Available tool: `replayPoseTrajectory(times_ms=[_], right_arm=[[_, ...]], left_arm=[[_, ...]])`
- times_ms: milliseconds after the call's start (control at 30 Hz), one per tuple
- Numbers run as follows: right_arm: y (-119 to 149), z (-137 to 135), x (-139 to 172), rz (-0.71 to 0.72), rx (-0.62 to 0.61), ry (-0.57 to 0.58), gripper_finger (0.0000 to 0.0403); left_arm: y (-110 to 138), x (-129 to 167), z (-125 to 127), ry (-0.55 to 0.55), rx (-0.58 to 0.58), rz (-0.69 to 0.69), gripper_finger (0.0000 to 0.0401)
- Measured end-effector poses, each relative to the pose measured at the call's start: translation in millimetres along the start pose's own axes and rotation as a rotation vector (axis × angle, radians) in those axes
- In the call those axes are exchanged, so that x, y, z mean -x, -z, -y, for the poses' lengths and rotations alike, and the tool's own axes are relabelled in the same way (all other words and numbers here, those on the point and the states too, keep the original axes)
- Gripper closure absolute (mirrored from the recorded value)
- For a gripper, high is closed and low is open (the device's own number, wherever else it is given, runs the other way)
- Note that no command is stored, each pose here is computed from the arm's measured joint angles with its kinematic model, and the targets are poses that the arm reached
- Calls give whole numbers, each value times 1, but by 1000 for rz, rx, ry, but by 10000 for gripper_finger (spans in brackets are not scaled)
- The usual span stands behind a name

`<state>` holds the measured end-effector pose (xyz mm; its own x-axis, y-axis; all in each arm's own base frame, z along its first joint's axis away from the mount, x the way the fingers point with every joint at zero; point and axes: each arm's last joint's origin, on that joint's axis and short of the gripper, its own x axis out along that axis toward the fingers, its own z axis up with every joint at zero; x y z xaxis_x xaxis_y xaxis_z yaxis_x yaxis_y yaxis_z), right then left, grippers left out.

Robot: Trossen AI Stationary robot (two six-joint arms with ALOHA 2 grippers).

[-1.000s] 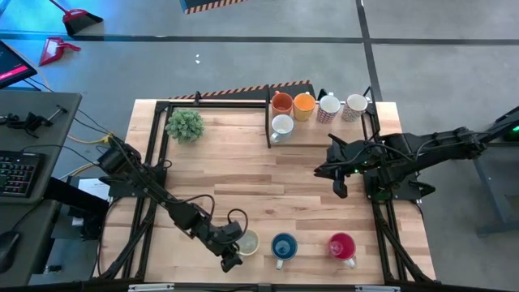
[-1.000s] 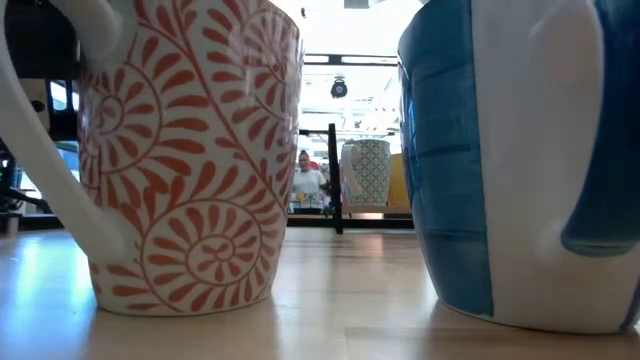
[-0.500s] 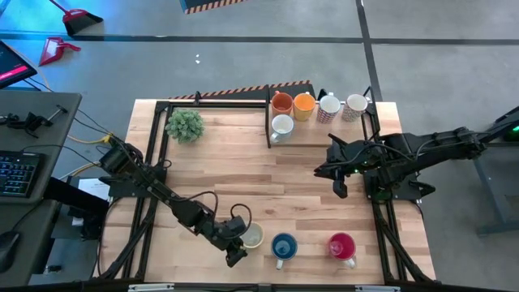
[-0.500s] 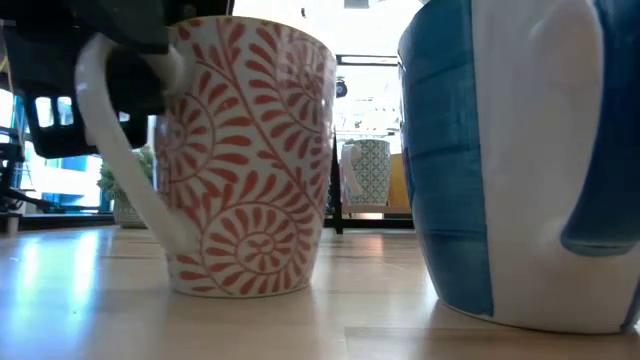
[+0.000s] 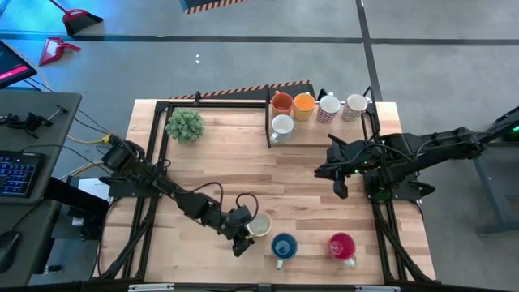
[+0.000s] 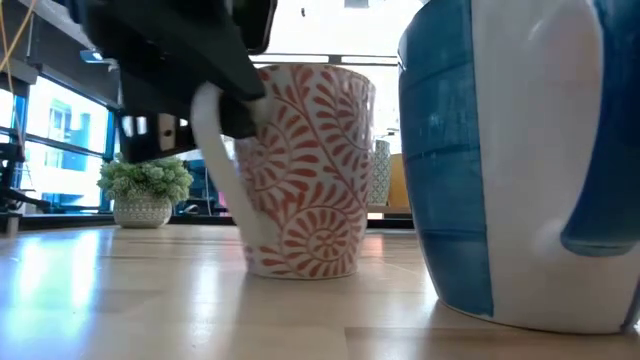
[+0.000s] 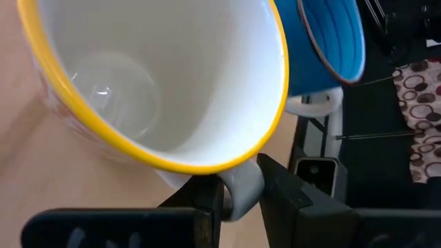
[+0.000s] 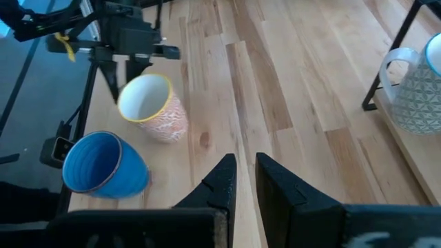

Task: Place coffee mugs
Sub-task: Put the orange patterned mug on the shelf

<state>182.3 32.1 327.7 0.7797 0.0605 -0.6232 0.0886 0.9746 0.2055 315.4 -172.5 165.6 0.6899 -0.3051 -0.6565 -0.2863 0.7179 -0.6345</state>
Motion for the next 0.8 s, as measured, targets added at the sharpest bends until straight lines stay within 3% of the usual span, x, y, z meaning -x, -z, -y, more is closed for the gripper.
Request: replayPoseTrajectory(times_ms=[500,800], right_arm=[[0,-1,0,-11,3,-33,368],[1,-1,0,-16,3,-31,368]], left_arm=[[-66,8,-19,-39,-142,112,350],[-80,12,-28,-24,-184,76,351]])
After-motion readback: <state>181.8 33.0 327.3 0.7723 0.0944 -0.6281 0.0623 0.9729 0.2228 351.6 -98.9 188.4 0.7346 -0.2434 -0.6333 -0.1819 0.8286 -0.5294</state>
